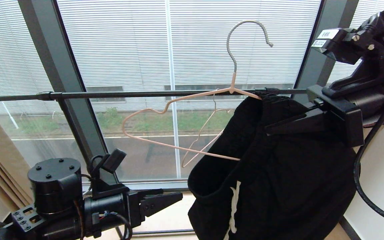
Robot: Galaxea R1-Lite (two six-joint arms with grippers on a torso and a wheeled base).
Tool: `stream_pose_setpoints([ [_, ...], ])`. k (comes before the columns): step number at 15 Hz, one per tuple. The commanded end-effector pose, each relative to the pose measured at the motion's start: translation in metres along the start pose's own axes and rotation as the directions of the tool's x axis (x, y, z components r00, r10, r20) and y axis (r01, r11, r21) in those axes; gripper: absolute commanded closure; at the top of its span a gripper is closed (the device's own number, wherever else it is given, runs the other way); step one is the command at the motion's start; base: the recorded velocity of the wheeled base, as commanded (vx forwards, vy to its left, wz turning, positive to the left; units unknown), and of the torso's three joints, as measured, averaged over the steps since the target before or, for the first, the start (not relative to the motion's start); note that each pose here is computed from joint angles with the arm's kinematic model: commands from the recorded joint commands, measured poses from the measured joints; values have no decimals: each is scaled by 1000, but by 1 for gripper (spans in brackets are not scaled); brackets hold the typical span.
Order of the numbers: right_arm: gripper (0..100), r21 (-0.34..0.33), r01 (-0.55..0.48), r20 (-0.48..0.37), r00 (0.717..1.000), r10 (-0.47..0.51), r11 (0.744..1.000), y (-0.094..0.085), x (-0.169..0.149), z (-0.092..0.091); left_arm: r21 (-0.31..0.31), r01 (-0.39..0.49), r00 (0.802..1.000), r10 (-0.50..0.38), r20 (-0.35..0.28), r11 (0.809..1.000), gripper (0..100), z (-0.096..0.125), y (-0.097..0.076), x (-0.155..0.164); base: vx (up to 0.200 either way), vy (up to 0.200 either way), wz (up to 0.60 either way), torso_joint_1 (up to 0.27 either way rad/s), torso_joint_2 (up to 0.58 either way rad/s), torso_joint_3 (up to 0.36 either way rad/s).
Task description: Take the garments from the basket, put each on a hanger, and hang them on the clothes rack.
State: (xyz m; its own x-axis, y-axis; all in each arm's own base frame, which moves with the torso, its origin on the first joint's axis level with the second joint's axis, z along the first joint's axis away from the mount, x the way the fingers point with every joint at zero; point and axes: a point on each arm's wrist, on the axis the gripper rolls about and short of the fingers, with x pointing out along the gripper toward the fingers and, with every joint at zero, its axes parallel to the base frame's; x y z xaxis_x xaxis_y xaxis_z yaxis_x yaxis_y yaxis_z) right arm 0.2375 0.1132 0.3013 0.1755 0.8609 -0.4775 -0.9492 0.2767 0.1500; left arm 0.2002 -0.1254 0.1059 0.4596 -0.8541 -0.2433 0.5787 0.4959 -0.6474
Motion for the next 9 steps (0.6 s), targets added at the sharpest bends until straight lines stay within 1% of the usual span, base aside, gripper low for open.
stream_pose_setpoints([
  [1, 100, -22, -18, 5, 1000, 18, 1000, 9, 0, 3, -13, -3, 1000, 2, -29, 1000, 0, -2, 9, 18, 0, 0, 0, 0, 0, 0],
  [3, 100, -37, -28, 7, 1000, 28, 999, 15, 0, 5, -19, 13, 1000, -14, -22, 1000, 0, -1, 10, 25, 0, 0, 0, 0, 0, 0],
  [6, 100, -49, -46, 5, 999, 46, 998, 20, 2, 6, -10, 33, 999, -33, -23, 999, 0, -4, 10, 32, 0, 0, 0, 0, 0, 0],
  [9, 100, -45, -50, 2, 999, 51, 998, 22, 2, 5, -18, 43, 999, -44, -4, 999, 0, -1, 11, 36, 0, 0, 0, 0, 0, 0],
])
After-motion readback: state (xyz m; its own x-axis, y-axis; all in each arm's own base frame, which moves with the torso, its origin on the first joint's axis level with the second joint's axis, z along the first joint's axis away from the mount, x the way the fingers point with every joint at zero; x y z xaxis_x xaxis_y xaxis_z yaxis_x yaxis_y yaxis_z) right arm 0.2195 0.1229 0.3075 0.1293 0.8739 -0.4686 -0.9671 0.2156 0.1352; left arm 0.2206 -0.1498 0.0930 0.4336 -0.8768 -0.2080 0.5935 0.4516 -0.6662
